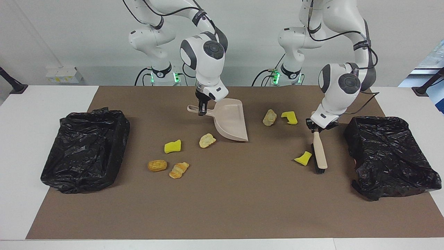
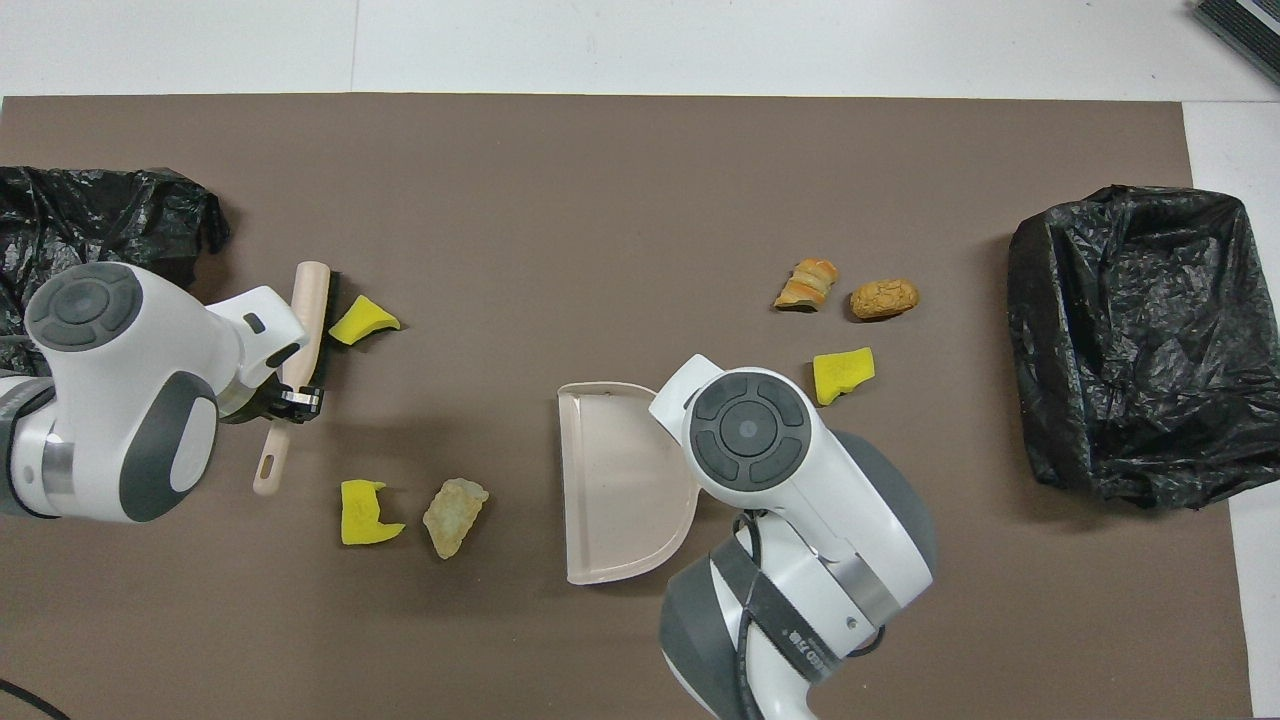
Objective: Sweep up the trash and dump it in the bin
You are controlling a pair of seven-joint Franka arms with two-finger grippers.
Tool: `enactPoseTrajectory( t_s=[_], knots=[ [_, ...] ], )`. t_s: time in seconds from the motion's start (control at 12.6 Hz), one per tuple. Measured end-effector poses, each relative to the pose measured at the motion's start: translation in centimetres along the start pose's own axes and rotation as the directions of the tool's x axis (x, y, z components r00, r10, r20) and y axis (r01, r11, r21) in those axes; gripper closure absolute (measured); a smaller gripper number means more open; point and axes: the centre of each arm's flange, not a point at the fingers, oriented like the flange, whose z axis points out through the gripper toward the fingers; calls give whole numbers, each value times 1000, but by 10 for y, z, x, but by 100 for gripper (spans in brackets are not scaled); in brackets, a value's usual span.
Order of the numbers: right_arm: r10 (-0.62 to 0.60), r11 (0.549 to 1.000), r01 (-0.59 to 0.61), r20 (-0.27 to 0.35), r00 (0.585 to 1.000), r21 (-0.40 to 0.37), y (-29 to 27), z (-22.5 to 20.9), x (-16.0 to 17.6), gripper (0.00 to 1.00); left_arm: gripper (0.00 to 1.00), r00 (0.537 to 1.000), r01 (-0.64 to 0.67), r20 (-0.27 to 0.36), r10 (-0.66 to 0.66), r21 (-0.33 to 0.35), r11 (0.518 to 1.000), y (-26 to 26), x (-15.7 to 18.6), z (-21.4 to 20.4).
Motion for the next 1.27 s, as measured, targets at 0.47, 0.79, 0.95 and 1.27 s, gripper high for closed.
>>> enactPoseTrajectory(
  t_s=[0.47, 0.79, 0.95, 1.27],
  knots=[
    [-3, 1000, 3, -17, 1000, -23, 1, 4, 6, 69, 75, 985, -174, 19, 174, -2, 985, 101, -28, 4],
    [8, 1000, -9, -18, 1000, -22, 2, 14, 14, 69, 75, 965, -263, 28, 262, 7, 965, 143, -63, 5],
    [9, 1000, -10, -16, 1000, -18, 3, 16, 14, 69, 75, 960, -277, 40, 277, 3, 961, 151, -71, 5],
    [15, 1000, -16, -14, 1000, -15, 2, 18, 14, 69, 75, 956, -282, 63, 286, -61, 957, 179, -86, 3]
  ],
)
